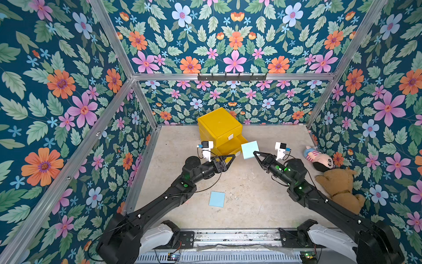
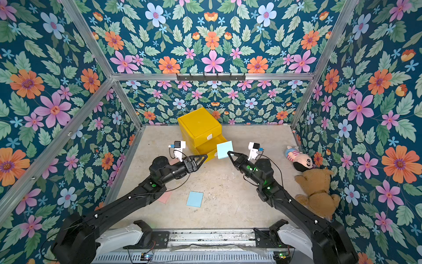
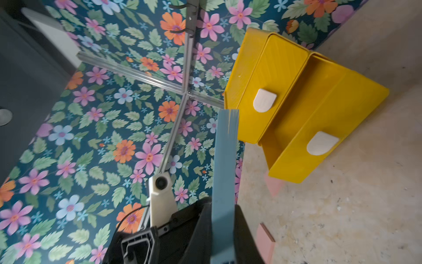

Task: Please put the sticky notes in the drawer by color
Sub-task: Pick up the sticky notes from the center of the board, then place the sticky notes in the drawer.

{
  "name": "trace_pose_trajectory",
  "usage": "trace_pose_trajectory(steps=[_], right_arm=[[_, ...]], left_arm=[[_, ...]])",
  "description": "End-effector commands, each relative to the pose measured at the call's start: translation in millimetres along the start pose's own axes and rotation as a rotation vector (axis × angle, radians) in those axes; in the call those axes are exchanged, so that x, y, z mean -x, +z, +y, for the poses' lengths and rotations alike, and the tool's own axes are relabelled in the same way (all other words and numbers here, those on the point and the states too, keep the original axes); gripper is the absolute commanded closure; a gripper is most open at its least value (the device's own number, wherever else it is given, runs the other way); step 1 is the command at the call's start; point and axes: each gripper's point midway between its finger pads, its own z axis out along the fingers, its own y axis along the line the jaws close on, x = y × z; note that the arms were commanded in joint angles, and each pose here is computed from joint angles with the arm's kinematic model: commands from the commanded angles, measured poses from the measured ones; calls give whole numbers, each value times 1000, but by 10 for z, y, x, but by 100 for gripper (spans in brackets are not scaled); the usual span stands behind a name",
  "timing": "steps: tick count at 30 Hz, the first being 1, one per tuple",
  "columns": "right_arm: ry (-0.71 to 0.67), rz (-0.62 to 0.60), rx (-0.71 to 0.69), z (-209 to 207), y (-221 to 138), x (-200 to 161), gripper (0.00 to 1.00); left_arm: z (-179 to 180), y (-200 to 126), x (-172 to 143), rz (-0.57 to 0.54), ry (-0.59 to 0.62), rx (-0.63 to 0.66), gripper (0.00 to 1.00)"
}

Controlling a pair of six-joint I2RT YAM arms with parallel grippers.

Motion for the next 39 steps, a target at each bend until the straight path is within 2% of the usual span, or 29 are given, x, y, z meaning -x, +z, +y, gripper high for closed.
trace_pose_trajectory(steps=[1,7,16,17,20,29,39], right_arm=[[20,22,-167,-278,194,27,100],[93,82,-298,-437,660,85,100],[100,104,-352,-519,1182,228,100],[109,117,-383,-678,1262,193,100],[123,123,-400,-773,1368,202,100],[175,147,-419,-910,1458,142,100],[185,96,-382,-653,1215,215,100]], left_arm=[[640,-206,17,-26,141,336,0],[729,-317,87,-24,195,438,0],[752,-326,-5,-1,178,424,0],[761,-327,-21,4,175,423,0],[762,-333,-47,9,166,417,0],[721,-354,-30,8,178,408,1],[724,-284,-46,18,178,394,1]])
